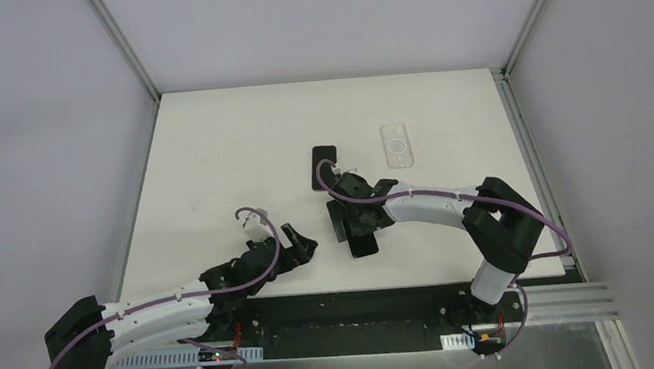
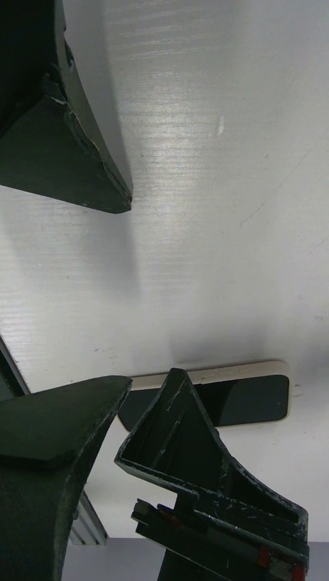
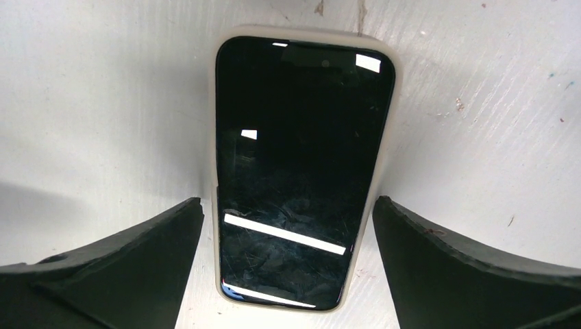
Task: Take the phone out of the phone case
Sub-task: Pick up the phone at the center of the board.
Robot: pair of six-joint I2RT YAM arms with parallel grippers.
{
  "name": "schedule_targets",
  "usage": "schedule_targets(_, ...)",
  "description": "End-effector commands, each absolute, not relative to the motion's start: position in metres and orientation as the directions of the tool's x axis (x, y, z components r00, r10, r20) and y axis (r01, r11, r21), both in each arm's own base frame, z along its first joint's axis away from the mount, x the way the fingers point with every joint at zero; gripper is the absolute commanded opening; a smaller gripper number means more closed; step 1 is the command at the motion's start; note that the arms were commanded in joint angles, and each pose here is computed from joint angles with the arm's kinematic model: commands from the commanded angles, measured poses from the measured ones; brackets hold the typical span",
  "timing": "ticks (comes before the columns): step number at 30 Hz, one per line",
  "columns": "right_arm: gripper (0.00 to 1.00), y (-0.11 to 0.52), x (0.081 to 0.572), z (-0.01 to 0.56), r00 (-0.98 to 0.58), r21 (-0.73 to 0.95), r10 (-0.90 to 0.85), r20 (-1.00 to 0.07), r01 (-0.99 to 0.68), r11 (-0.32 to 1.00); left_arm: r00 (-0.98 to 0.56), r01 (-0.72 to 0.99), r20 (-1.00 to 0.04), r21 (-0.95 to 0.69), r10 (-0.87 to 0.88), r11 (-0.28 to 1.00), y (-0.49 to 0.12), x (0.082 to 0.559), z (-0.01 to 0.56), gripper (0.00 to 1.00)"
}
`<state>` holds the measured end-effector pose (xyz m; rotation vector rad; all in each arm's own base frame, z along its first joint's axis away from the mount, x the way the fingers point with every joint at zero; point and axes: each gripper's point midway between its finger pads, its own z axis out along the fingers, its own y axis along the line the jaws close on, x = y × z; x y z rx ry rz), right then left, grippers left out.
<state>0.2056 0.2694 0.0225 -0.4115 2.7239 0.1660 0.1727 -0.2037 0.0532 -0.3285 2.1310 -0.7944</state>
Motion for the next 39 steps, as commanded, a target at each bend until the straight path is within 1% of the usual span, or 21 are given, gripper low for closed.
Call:
schedule_targets(1,0.96,0.259,0.18,0.012,-0.914,0.058,-0.289,-0.284,-0.317,0.947,-0.655,0.032,-0.6,-0.63,-0.459,0.776,-0.207,0.169,0.051,0.93)
schedule_targets(3,0.93,0.258,0.179,0.01,-0.915,0.045,-0.296,-0.275,-0.32,0.946,-0.657,0.031,-0.598,-0.629,-0.459,0.777,-0.207,0.169,0.051,0.93)
schedule_targets(11,0.84,0.252,0.178,0.005,-0.916,-0.007,-0.304,-0.261,-0.314,0.95,-0.656,0.025,-0.596,-0.63,-0.463,0.776,-0.206,0.169,0.05,0.93)
schedule_targets(18,0.67,0.25,0.179,0.005,-0.915,-0.026,-0.296,-0.273,-0.301,0.953,-0.66,0.025,-0.594,-0.63,-0.461,0.776,-0.207,0.169,0.049,0.92)
schedule_targets(20,0.59,0.251,0.179,0.005,-0.914,-0.024,-0.295,-0.277,-0.3,0.954,-0.658,0.024,-0.594,-0.631,-0.462,0.776,-0.206,0.169,0.049,0.92)
schedule_targets(22,0.47,0.252,0.18,0.007,-0.913,-0.02,-0.294,-0.284,-0.301,0.954,-0.658,0.024,-0.593,-0.631,-0.463,0.775,-0.206,0.169,0.05,0.92)
schedule_targets(26,0.22,0.252,0.181,0.009,-0.911,-0.023,-0.294,-0.29,-0.3,0.954,-0.659,0.022,-0.593,-0.631,-0.464,0.775,-0.206,0.169,0.049,0.92)
schedule_targets(29,0.0,0.252,0.182,0.011,-0.91,-0.022,-0.288,-0.299,-0.295,0.955,-0.657,0.021,-0.593,-0.632,-0.465,0.775,-0.206,0.169,0.049,0.91)
schedule_targets(32,0.0,0.253,0.185,0.018,-0.905,-0.017,-0.275,-0.323,-0.285,0.958,-0.653,0.024,-0.595,-0.635,-0.469,0.772,-0.206,0.17,0.051,0.91)
schedule_targets(39,0.0,0.254,0.19,0.061,-0.865,0.02,-0.26,-0.429,-0.297,0.955,-0.602,0.021,-0.6,-0.672,-0.527,0.74,-0.202,0.176,0.065,0.99)
